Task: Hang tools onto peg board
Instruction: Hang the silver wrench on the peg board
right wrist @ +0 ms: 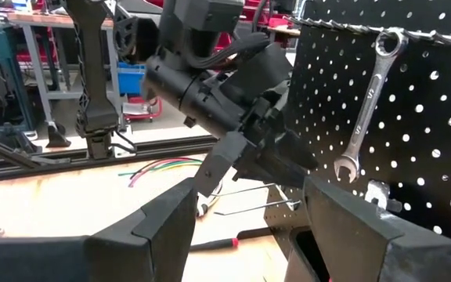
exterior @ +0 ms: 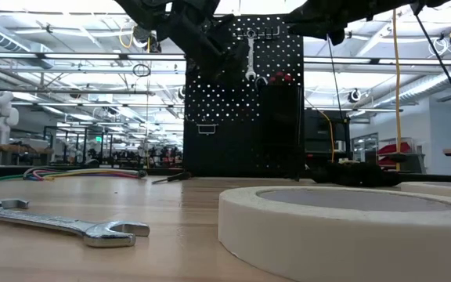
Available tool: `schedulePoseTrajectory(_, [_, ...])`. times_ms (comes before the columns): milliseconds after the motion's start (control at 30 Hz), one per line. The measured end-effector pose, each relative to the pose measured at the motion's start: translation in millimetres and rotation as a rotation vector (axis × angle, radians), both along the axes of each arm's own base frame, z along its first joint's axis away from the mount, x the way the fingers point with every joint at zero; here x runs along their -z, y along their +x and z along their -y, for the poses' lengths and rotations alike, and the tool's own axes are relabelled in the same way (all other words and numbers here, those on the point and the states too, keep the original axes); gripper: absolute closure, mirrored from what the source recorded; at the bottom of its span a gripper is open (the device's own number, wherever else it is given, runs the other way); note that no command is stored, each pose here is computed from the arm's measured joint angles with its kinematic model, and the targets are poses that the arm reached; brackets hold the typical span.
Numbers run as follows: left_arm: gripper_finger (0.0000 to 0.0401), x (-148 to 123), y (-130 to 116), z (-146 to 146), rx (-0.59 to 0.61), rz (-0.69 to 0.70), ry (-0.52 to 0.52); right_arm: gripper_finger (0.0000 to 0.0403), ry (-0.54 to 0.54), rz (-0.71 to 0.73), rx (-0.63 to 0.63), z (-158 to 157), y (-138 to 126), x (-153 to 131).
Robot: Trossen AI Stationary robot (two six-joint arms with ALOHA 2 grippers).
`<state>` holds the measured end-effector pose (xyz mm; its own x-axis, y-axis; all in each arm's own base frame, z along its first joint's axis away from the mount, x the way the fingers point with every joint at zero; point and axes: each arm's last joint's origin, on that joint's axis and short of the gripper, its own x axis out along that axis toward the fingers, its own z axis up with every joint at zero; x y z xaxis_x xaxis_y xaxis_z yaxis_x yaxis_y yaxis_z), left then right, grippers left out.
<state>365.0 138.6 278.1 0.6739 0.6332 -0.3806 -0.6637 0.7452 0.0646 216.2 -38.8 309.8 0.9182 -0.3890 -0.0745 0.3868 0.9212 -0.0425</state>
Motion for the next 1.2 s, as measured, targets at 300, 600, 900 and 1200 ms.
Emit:
schedulePoseTrajectory(300, [0.0232, 4, -4, 25, 0.004, -0.138, -0.008, 0.0174, 0.004, -0.027, 0.0, 0, 0, 3])
schedulePoseTrajectory(600, [0.0232, -23, -43, 56, 0.074, -0.263, -0.077, 0.0174, 0.016, -0.044, -0.044, -1, 0, 4])
schedulePoseTrajectory(900, [0.0232, -50, -80, 149, 0.557, -0.3, -0.308, 0.0174, 0.207, -0.074, -0.477, -33, 11, 16])
schedulePoseTrajectory(1200, [0.0232, -21, -99, 253, 0.7, -0.53, -0.473, 0.0174, 0.247, -0.232, -0.686, -89, 40, 56])
